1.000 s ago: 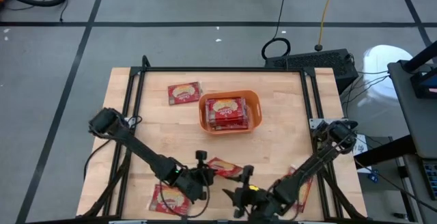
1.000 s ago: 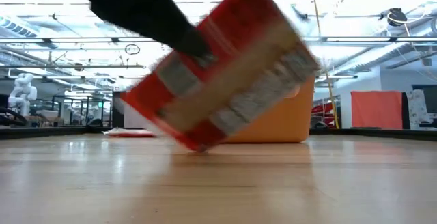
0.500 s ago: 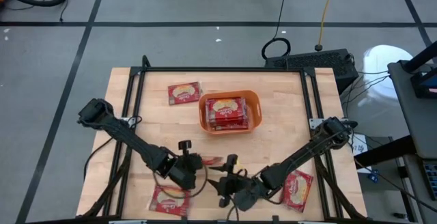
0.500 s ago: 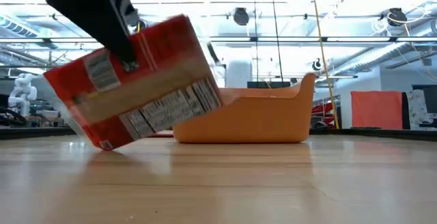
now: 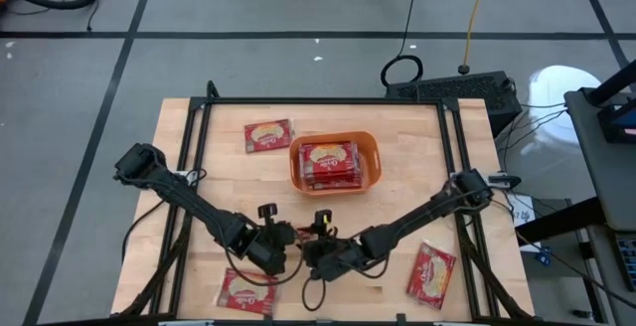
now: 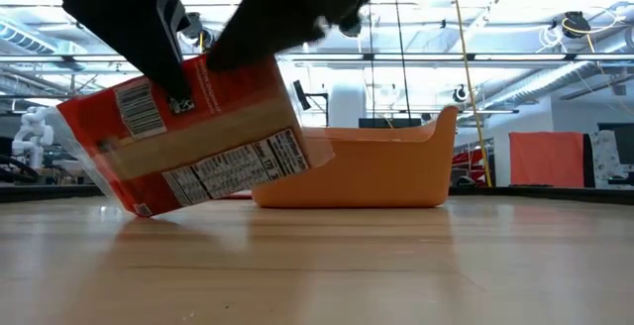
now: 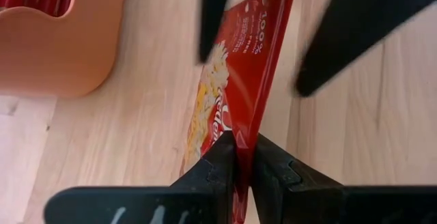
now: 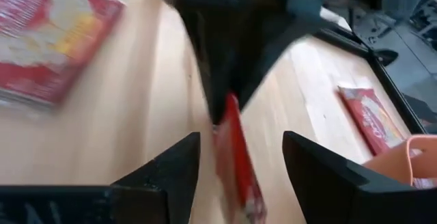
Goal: Sort popcorn bags into baskets
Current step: Put the red popcorn bag into the orange bin
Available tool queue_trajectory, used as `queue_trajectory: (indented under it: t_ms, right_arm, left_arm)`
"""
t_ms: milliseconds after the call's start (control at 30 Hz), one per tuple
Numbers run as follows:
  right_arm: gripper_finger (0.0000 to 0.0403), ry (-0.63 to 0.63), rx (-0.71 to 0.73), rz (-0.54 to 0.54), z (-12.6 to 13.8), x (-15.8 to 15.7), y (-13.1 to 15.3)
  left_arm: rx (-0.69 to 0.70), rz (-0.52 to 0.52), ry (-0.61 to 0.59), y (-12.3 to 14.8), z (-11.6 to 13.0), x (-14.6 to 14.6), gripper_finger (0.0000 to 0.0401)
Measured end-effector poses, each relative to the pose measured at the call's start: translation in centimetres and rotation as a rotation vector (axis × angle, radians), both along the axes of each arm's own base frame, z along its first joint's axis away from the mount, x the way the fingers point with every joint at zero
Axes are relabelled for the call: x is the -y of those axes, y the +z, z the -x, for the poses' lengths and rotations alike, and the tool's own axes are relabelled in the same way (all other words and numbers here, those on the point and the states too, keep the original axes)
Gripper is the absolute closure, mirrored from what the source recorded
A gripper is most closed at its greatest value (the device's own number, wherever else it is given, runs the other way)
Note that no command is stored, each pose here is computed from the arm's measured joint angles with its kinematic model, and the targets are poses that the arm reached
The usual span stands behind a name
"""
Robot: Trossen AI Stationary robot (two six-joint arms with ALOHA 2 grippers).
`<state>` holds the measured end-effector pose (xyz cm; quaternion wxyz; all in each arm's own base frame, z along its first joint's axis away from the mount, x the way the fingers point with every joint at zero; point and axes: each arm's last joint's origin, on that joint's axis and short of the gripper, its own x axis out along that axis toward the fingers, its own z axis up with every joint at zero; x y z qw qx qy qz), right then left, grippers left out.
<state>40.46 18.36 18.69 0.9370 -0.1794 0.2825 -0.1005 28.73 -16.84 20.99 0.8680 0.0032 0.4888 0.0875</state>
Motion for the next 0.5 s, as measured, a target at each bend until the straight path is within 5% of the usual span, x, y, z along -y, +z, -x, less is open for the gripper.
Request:
queue_trajectory:
  t_ms: [167, 500]
  right_arm:
    - [0.0239, -0.020, -0.013, 0.036, -0.38, 0.54, -0.70]
    - [0.0390, 0.036, -0.053, 0.010, -0.17, 0.27, -0.86]
  left_arm:
    - [0.012, -0.002, -0.012, 0.06, -0.12, 0.05, 0.0364]
    - [0.042, 0.014, -0.001, 0.15, -0.47, 0.05, 0.0364]
